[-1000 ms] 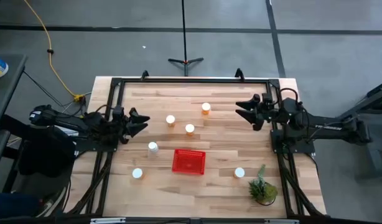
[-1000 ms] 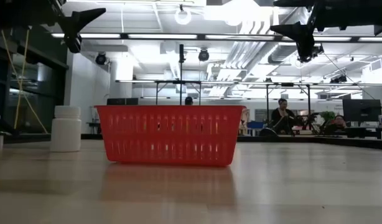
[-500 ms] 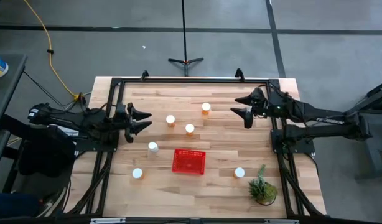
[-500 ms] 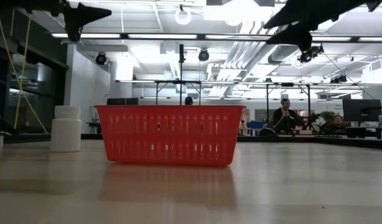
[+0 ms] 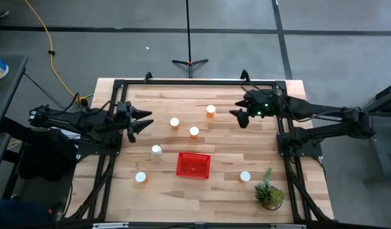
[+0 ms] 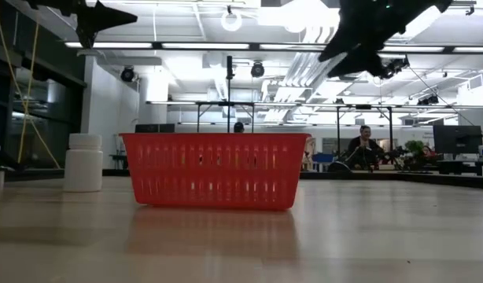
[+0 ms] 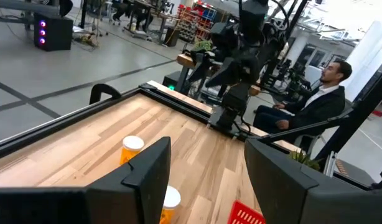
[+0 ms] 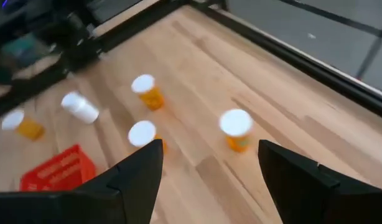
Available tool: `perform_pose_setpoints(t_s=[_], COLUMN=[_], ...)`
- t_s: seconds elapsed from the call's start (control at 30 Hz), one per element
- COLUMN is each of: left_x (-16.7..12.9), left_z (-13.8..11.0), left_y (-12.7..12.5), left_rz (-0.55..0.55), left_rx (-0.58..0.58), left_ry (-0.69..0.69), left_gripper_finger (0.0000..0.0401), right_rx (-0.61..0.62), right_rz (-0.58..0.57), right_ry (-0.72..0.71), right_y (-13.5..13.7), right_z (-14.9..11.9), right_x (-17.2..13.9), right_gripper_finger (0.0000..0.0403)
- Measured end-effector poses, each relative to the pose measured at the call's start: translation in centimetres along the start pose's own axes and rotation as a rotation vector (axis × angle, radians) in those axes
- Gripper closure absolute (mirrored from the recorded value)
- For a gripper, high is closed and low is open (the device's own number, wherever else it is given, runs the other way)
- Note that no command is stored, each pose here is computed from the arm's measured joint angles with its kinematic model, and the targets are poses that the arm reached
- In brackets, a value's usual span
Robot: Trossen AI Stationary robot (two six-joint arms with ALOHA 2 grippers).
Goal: Pick and place pill bottles into a basket
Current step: Put the orange pill bottle into the red bin
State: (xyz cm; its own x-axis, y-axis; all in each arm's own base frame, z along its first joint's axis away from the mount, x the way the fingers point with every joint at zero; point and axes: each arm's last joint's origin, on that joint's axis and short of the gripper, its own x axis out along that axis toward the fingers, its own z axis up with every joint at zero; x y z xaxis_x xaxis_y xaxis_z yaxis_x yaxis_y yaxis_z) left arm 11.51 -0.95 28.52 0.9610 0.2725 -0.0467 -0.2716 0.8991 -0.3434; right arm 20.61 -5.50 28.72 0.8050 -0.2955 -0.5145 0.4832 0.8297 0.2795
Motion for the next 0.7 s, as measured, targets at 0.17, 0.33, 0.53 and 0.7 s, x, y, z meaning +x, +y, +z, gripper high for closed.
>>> perform_pose_setpoints(t_s=[0.17, 0.33, 0.53, 0.7], left_x=[0.0, 0.0, 0.0, 0.0], left_z=[0.0, -0.1, -0.1, -0.1], left_y=[0.0, 0.0, 0.0, 0.0], left_rz=[-0.017, -0.016, -0.017, -0.017], left_rx=[0.001, 0.003, 0.004, 0.004], left_ry=[0.007, 0.007, 0.007, 0.007], left_gripper_finger=[0.0162, 0.0162, 0.0162, 0.0162], right_rx=[0.154, 0.299, 0.213, 0.154], right_rz=[0.004, -0.001, 0.144, 0.061], right_ry=[-0.076, -0.096, -0.057, -0.026], right_y=[0.1, -0.6, 0.5, 1.2], right_z=[0.8, 1.0, 2.3, 4.8], right_x=[2.9, 6.0, 8.9, 9.9], right_gripper_finger=[0.0148, 0.0148, 0.0148, 0.0148])
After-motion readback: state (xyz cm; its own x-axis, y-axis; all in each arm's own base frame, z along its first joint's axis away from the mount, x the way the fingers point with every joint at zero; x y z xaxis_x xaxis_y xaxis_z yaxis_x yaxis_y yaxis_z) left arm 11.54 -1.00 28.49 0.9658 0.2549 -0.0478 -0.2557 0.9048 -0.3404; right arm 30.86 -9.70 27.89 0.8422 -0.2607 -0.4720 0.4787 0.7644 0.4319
